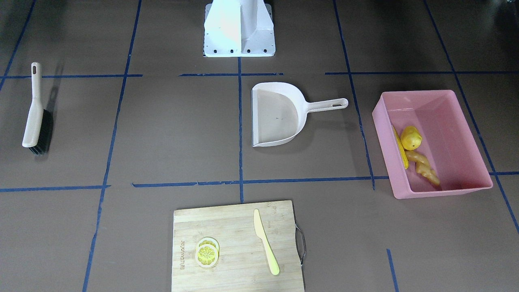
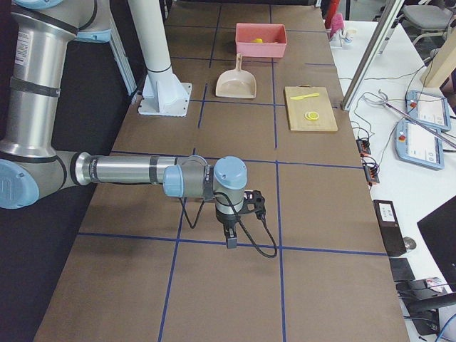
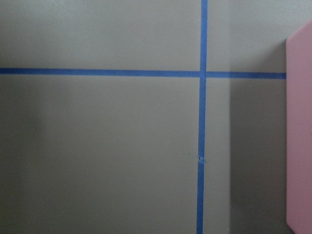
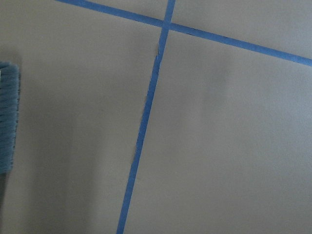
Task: Sweep and dump trash into bin
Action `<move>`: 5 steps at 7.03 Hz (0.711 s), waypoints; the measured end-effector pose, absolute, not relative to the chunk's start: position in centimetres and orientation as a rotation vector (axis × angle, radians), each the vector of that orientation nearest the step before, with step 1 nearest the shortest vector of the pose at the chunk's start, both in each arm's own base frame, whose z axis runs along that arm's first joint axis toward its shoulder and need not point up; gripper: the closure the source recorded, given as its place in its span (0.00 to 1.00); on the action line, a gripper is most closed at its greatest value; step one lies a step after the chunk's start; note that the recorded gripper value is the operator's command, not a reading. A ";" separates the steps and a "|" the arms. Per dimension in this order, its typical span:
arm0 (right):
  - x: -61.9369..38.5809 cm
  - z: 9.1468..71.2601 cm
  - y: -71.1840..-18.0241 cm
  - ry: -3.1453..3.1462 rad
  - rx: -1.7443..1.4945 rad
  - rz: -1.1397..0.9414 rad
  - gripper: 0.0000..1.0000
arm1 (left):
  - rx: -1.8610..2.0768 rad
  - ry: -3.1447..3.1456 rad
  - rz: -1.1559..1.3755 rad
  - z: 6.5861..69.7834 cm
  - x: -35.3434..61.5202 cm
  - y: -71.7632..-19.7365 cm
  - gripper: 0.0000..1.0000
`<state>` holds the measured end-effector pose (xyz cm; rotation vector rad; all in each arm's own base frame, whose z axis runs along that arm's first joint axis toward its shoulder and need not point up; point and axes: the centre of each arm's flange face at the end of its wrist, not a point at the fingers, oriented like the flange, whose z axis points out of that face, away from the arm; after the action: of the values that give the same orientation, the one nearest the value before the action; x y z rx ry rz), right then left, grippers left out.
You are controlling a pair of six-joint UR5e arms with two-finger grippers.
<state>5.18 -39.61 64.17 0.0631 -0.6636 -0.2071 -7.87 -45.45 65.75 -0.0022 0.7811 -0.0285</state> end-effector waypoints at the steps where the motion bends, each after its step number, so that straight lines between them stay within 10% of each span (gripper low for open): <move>1: 5.2 64.2 -39.6 -0.663 0.065 -0.210 0.00 | -0.010 0.781 -0.024 66.0 -7.5 -45.2 0.00; 5: 4.5 63.5 -40.0 -0.740 0.065 -0.204 0.00 | -0.044 0.780 0.008 66.5 -5.7 -45.2 0.00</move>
<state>4.51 -39.96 63.53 0.0654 -0.7397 -0.2043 -5.70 -45.18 66.49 -0.0438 0.7802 0.0078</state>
